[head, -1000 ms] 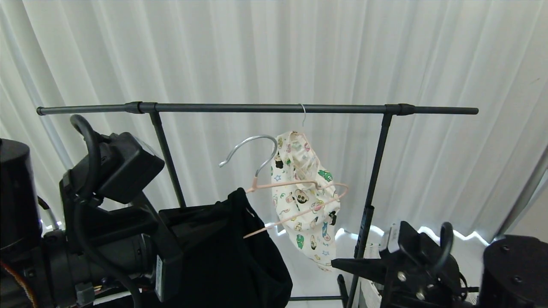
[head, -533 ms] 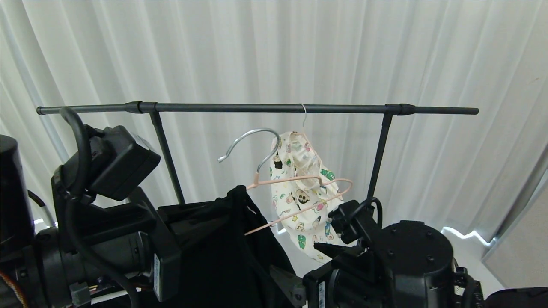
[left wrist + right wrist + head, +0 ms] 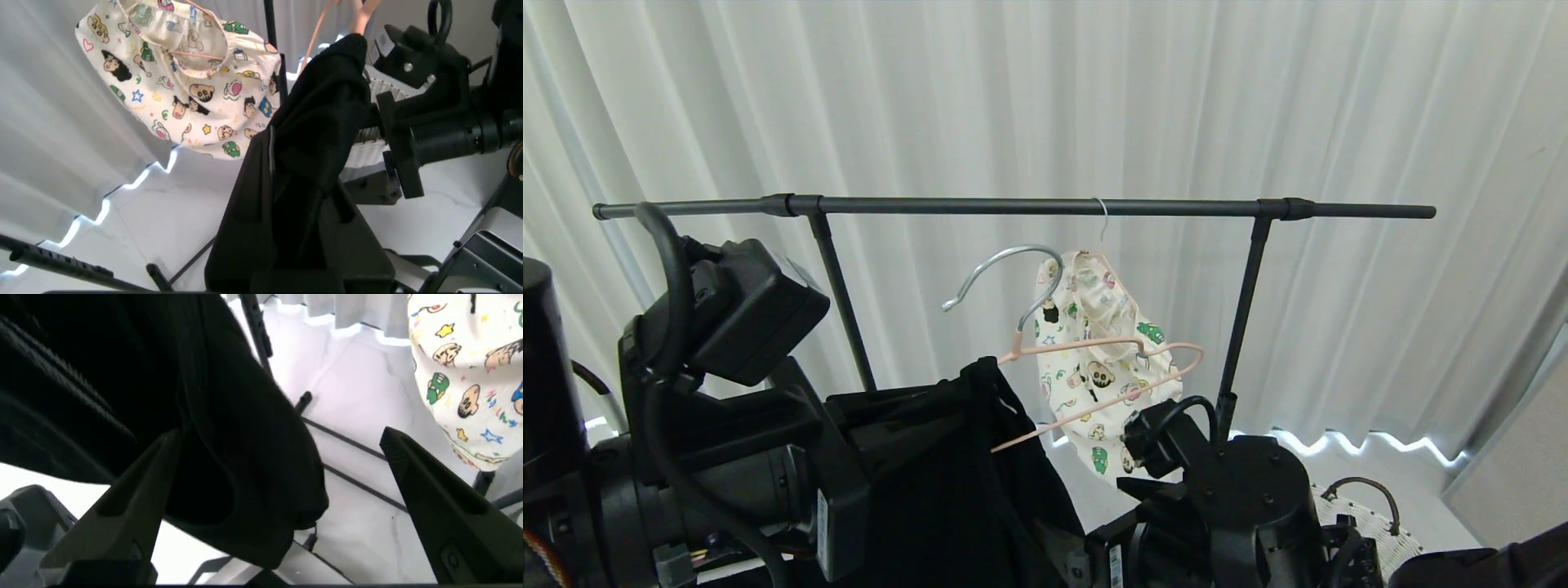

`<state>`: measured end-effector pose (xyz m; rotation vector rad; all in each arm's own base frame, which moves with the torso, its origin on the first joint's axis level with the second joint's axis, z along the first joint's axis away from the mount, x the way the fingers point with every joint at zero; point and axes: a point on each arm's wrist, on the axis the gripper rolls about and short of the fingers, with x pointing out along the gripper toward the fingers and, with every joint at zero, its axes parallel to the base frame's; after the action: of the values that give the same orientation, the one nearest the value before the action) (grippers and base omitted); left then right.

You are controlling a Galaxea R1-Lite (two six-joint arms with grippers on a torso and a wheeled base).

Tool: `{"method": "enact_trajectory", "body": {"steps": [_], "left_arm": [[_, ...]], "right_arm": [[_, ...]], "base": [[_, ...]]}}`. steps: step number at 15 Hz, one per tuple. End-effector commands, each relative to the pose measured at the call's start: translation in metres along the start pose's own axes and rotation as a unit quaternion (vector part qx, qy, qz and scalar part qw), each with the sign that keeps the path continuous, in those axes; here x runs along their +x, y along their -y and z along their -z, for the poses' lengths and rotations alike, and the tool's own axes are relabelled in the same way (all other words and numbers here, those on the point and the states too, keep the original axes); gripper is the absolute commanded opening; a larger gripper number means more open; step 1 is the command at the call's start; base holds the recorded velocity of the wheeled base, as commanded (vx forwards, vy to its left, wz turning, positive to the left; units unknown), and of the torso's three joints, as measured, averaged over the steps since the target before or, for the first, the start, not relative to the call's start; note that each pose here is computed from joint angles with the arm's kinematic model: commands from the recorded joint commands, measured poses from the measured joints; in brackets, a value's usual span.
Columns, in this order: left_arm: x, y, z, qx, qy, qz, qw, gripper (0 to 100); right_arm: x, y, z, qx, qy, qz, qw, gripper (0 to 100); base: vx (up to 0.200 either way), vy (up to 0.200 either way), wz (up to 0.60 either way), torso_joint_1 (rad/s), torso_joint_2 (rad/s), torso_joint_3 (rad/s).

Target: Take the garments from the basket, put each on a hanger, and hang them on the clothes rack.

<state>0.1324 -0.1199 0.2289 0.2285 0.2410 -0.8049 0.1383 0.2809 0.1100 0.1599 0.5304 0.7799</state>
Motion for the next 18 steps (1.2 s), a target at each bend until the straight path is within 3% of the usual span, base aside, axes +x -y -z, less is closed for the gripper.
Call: {"method": "enact_trajectory", "body": {"steps": [1, 5, 9, 14, 18], "left_arm": [[0.001, 0.0, 0.0, 0.0, -0.001, -0.001, 1.0, 0], [0.0, 0.0, -0.002, 0.001, 0.003, 0.0, 1.0, 0], [-0.001, 0.001, -0.004, 0.002, 0.007, 0.001, 1.0, 0], [-0.003, 0.001, -0.002, 0.003, 0.007, -0.001, 1.0, 0], [-0.005, 0.001, 0.0, 0.002, 0.007, -0.001, 1.0, 0]], "right_arm": [[-0.002, -0.01, 0.006, -0.008, -0.007, -0.016, 0.9998, 100], [0.0, -0.017, 0.017, -0.022, -0.023, -0.022, 0.9992, 100], [0.007, 0.002, 0.022, -0.037, -0.041, 0.052, 0.9971, 100], [0.013, 0.039, 0.008, -0.039, -0.013, 0.166, 0.9853, 100], [0.016, 0.08, -0.009, -0.052, 0.005, 0.255, 0.9656, 100]], "base": [[0.0, 0.0, 0.0, 0.0, 0.0, 0.0], [0.0, 0.0, 0.0, 0.0, 0.0, 0.0], [0.0, 0.0, 0.0, 0.0, 0.0, 0.0], [0.0, 0.0, 0.0, 0.0, 0.0, 0.0], [0.0, 0.0, 0.0, 0.0, 0.0, 0.0]]}}
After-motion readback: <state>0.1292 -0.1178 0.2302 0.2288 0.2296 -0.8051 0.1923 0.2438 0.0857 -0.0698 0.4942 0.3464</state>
